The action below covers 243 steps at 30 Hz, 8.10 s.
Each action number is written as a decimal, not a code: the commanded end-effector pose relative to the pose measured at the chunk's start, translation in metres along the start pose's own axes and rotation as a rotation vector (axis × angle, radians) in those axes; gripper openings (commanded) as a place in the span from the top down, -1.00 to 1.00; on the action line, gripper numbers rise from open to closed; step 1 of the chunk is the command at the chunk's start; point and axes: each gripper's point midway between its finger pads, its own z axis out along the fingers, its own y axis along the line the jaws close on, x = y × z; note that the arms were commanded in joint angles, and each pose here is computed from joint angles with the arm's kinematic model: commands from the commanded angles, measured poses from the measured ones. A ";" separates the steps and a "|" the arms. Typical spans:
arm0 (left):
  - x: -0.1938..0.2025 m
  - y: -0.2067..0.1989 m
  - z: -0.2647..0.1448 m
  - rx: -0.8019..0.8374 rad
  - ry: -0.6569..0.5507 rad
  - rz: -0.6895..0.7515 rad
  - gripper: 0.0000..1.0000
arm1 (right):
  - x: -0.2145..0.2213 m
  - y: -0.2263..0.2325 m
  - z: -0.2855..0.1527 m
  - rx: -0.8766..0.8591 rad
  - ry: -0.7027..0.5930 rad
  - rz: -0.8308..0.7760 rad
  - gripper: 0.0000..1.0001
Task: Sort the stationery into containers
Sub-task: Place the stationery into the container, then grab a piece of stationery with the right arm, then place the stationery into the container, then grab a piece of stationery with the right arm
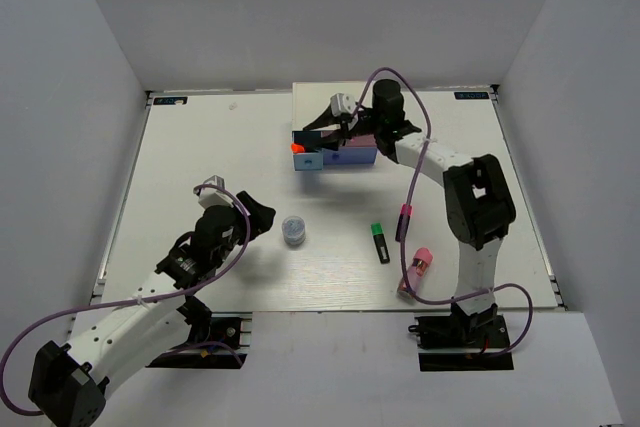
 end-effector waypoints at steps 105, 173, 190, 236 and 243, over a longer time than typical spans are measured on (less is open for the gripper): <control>0.003 0.009 0.002 -0.020 -0.017 -0.004 -0.72 | -0.070 -0.019 0.031 0.002 0.013 -0.123 1.00; -0.001 0.004 0.004 -0.008 -0.026 0.000 -0.72 | 0.022 0.001 0.032 -0.059 0.318 0.176 0.96; -0.001 0.004 0.004 -0.008 -0.026 0.000 -0.72 | 0.026 0.000 0.024 -0.061 0.350 0.176 0.96; 0.012 0.004 0.009 0.022 0.008 -0.007 -0.72 | 0.087 0.215 -0.243 -0.568 0.829 -0.395 -0.77; 0.011 0.005 0.010 0.016 0.001 -0.008 -0.72 | 0.101 0.213 -0.240 -0.724 0.793 -0.465 -0.77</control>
